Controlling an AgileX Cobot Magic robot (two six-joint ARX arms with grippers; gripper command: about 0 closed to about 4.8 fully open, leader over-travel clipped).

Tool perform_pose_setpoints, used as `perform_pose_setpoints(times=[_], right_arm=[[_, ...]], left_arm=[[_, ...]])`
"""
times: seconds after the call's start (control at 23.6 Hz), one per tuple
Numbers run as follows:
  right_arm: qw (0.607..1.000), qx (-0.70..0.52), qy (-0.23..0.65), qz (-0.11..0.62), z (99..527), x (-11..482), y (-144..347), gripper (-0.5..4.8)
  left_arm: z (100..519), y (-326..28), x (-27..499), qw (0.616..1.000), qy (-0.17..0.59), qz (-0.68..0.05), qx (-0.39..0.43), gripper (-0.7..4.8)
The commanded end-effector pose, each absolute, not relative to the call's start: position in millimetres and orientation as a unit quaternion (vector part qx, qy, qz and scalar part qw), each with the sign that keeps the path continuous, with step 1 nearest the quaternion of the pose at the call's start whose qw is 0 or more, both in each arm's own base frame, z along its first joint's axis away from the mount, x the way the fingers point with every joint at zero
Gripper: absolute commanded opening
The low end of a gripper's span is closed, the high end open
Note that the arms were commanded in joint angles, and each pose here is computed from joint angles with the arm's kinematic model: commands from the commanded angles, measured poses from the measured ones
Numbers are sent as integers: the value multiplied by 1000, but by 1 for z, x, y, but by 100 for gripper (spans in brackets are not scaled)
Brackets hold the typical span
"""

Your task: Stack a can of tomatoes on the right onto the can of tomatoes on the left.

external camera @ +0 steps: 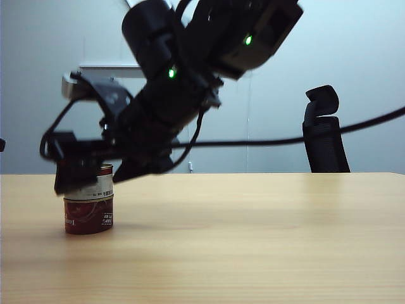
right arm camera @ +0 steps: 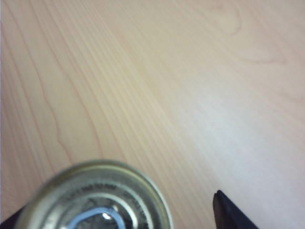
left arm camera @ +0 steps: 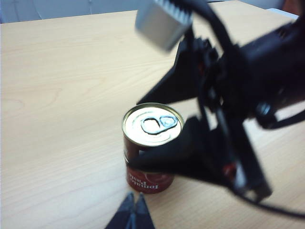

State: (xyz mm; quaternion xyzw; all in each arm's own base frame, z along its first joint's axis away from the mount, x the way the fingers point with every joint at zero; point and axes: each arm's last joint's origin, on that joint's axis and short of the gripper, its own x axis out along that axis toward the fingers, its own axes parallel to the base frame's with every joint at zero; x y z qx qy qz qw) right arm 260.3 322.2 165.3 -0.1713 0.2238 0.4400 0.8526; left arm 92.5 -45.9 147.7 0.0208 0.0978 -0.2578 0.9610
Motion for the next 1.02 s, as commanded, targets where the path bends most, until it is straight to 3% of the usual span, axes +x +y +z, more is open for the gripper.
perform_pose_setpoints(times=[0.04,0.17,0.3,0.34,0.38,0.64,1.02], right_arm=[[872,-124,165,445,214,253,319,479],[885,-67,133,442,258,244,306,479],[907,-33,73,413,321,222,276,458],[914,-31,60,399,334,216,267,306],[926,-32,36,374,355,207,250,7],[962,-22,1,274,409,175,168,-8],[985,-21,19,170,391,162,104,-8]], left_arm=[[149,-46,93,961,94,-259,20,-4],[149,-44,94,964,94,-250,18,-4],[150,-31,98,977,91,-191,11,-4],[150,-28,99,980,88,-177,9,-4],[152,-22,100,986,81,-148,6,-4],[159,-3,97,998,34,-53,2,-4],[159,-3,97,998,35,-55,2,-4]])
